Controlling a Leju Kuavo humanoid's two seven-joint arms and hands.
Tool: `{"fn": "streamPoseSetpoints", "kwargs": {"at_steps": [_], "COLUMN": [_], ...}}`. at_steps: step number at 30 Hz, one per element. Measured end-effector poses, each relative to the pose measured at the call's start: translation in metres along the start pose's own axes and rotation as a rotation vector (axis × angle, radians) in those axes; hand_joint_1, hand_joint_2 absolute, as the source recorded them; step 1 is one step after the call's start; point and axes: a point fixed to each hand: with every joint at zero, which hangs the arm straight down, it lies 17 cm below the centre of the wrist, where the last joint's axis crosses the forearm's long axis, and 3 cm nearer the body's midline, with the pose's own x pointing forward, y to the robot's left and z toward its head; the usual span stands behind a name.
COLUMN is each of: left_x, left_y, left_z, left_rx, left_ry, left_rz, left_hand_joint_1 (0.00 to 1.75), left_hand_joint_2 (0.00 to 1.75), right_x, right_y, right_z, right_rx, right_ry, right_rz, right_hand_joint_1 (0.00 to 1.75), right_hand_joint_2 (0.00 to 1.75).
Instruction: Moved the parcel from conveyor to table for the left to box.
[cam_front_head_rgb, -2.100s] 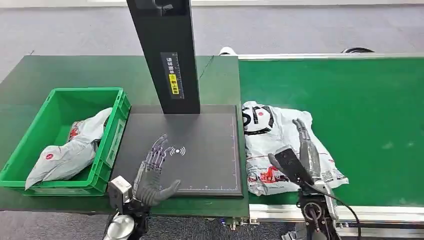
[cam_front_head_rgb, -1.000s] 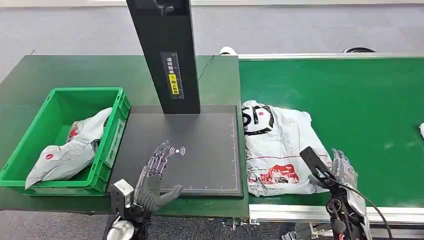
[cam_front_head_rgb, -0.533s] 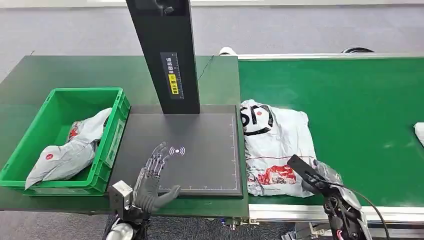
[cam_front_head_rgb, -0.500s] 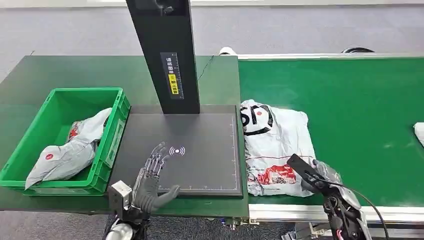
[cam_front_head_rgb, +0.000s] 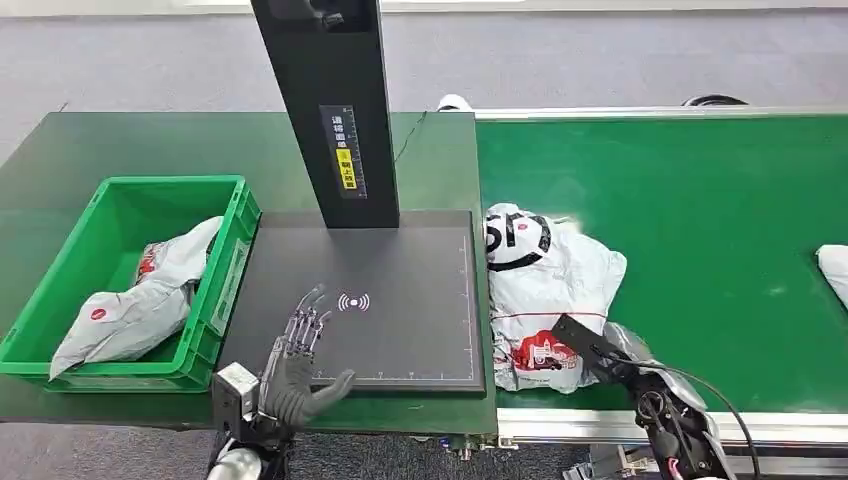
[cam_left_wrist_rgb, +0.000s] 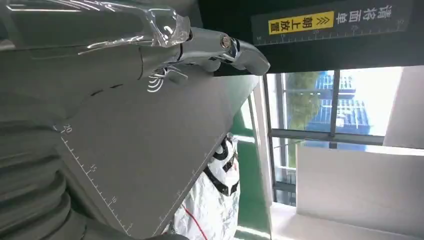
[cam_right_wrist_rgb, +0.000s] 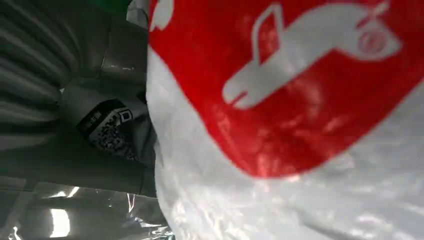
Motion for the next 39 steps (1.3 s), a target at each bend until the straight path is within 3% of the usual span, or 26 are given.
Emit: {"fn": "streamPoseSetpoints", "kwargs": {"at_steps": [31,34,39], "left_x": [0.004,0.006,0.011], "left_y": [0.003,0.003,0.002], "left_z": [0.004,0.006,0.009], "left_rx": [0.008,0.011,0.011], "left_ry": [-0.007,-0.012,-0.030], "left_rz": [-0.003,-0.001,0.001], "left_hand_joint_1": [0.00,0.00,0.00], "left_hand_joint_2": [1.75,1.75,1.75], "right_x": [0.012,0.027,0.077], "right_y": [0.000,-0.012,-0.064], "right_z": [-0.001,0.000,0.017], "right_rx": [-0.022,-0.086,-0.278], "right_ry": [-0.050,-0.110,-0.323], "right_rz": [-0.010,-0.082,-0.403], "right_hand_joint_1": [1.75,1.75,1.75], "right_hand_joint_2": [1.75,1.75,1.75]}}
